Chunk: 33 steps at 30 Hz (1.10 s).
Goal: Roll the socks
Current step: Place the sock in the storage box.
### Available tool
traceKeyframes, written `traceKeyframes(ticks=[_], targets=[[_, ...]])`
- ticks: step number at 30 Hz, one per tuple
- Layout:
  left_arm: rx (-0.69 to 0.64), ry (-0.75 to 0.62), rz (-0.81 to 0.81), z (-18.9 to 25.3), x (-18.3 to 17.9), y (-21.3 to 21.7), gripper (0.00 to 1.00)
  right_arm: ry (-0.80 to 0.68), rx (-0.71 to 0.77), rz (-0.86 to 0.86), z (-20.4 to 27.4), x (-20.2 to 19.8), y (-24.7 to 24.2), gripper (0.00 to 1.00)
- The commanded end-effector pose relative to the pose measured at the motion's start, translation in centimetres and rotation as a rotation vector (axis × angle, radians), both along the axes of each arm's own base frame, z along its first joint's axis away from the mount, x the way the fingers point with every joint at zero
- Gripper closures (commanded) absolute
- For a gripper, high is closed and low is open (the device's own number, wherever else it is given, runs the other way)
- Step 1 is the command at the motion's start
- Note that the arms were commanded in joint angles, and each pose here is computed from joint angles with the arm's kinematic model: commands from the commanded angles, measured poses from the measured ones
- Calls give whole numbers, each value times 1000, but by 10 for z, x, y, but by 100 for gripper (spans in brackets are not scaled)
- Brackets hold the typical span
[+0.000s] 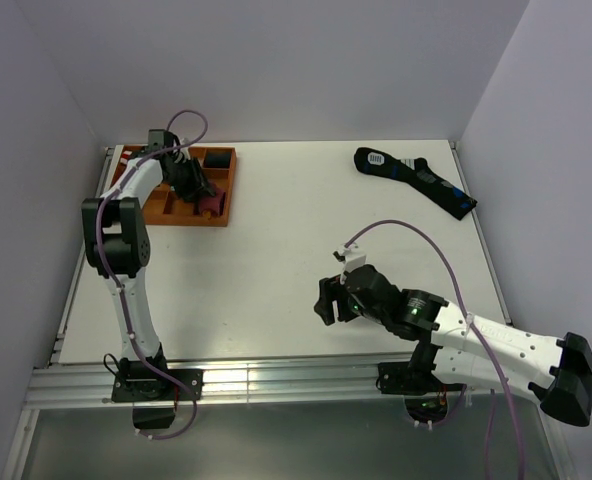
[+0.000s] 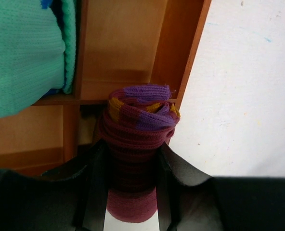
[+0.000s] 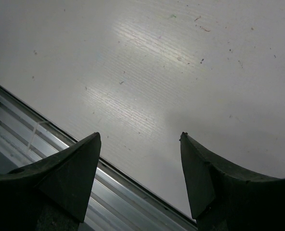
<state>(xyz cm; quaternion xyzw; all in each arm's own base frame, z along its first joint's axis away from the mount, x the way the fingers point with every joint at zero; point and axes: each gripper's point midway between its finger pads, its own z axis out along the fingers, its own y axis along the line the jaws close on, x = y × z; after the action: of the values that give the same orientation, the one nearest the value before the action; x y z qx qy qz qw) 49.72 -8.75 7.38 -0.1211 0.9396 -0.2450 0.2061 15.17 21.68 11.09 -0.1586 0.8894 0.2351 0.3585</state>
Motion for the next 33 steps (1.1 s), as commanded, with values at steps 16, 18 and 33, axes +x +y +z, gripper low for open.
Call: traceKeyframes(ticks=[16,18,33], targets=[[356,68,55,-36,2,28,100,-28,44,14,12,7,12,27],[390,84,58,-42,0,30,100,-26,44,12,11,7,12,27],[532,61,112,-57,4,32,100,-23,52,17,11,6,12,27]])
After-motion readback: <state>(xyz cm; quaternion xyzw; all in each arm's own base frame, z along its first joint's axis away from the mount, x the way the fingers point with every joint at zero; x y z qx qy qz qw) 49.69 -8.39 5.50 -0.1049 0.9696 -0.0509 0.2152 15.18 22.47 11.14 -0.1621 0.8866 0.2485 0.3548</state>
